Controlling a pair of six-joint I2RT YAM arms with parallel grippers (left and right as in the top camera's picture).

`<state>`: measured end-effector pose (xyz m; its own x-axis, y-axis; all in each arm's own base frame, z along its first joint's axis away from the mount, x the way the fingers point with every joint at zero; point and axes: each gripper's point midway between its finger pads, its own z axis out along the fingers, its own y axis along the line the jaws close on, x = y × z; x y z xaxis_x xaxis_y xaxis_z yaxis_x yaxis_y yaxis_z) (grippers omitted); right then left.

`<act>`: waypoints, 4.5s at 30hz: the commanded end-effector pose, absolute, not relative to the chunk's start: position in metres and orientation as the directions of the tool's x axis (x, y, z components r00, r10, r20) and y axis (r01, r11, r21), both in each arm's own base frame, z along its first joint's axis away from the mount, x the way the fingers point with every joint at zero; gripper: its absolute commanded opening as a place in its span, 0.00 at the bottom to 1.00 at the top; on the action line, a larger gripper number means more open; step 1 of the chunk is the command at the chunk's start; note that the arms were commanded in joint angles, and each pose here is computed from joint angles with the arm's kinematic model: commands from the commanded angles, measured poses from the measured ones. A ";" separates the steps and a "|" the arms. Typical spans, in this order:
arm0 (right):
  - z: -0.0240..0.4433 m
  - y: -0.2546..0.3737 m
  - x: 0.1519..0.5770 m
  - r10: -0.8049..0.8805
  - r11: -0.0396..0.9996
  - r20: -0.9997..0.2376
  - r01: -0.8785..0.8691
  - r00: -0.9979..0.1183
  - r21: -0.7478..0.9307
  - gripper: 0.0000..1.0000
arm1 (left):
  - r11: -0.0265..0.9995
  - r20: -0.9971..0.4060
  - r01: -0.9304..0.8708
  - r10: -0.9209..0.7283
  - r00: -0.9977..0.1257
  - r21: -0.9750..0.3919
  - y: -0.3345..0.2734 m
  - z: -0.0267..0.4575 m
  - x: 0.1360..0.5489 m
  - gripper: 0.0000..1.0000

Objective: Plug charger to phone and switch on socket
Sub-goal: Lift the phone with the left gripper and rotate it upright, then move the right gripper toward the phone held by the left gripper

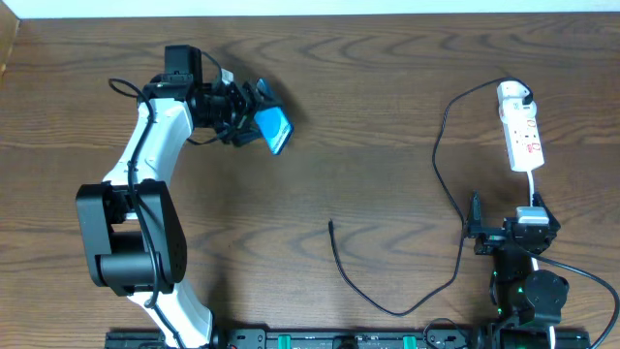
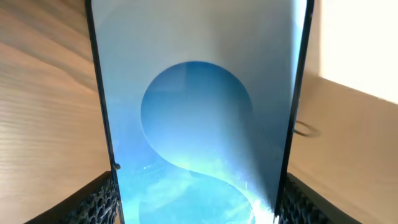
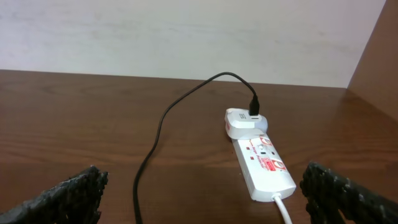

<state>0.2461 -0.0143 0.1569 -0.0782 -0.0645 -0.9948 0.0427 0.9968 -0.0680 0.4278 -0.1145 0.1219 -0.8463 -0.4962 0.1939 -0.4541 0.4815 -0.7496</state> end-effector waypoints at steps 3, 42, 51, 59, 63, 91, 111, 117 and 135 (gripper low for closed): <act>0.156 -0.013 0.246 -0.078 0.996 -0.994 0.038 -0.079 -0.081 0.99 | 0.115 0.537 -0.602 -0.342 -0.771 -0.790 -0.150 0.200 0.421 0.08; 0.156 -0.013 0.246 -0.077 0.996 -0.994 0.038 -0.079 -0.081 0.99 | -0.005 0.693 -0.702 -0.163 -0.702 -0.712 -0.159 0.238 0.414 0.07; 0.156 -0.013 0.246 -0.078 0.996 -0.994 0.038 -0.079 -0.081 0.99 | -0.004 0.693 -0.702 -0.163 -0.702 -0.712 -0.159 0.238 0.414 0.08; 0.156 -0.013 0.246 -0.077 0.996 -0.994 0.038 -0.079 -0.081 0.99 | -0.004 0.691 -0.700 -0.163 -0.704 -0.714 -0.159 0.238 0.414 0.07; 0.156 -0.013 0.246 -0.077 0.996 -0.994 0.038 -0.079 -0.081 0.99 | -0.003 0.688 -0.697 -0.163 -0.708 -0.717 -0.159 0.238 0.414 0.07; 0.156 -0.013 0.246 -0.078 0.996 -0.994 0.038 -0.079 -0.081 0.99 | 0.108 0.443 -0.500 -0.329 -0.834 -0.859 -0.151 0.213 0.433 0.07; 0.157 -0.013 0.246 -0.078 0.996 -0.994 0.035 -0.075 -0.080 0.99 | 0.274 0.139 -0.253 -0.374 -0.917 -0.928 -0.142 0.197 0.446 0.07; 0.170 -0.013 0.246 -0.071 0.997 -0.997 0.038 -0.030 -0.072 0.99 | 0.274 0.140 -0.253 -0.374 -0.917 -0.928 -0.142 0.197 0.446 0.07; 0.303 0.017 0.292 -0.042 0.987 -0.984 -0.158 -0.173 -0.015 0.99 | 0.274 0.139 -0.253 -0.374 -0.917 -0.928 -0.142 0.197 0.446 0.08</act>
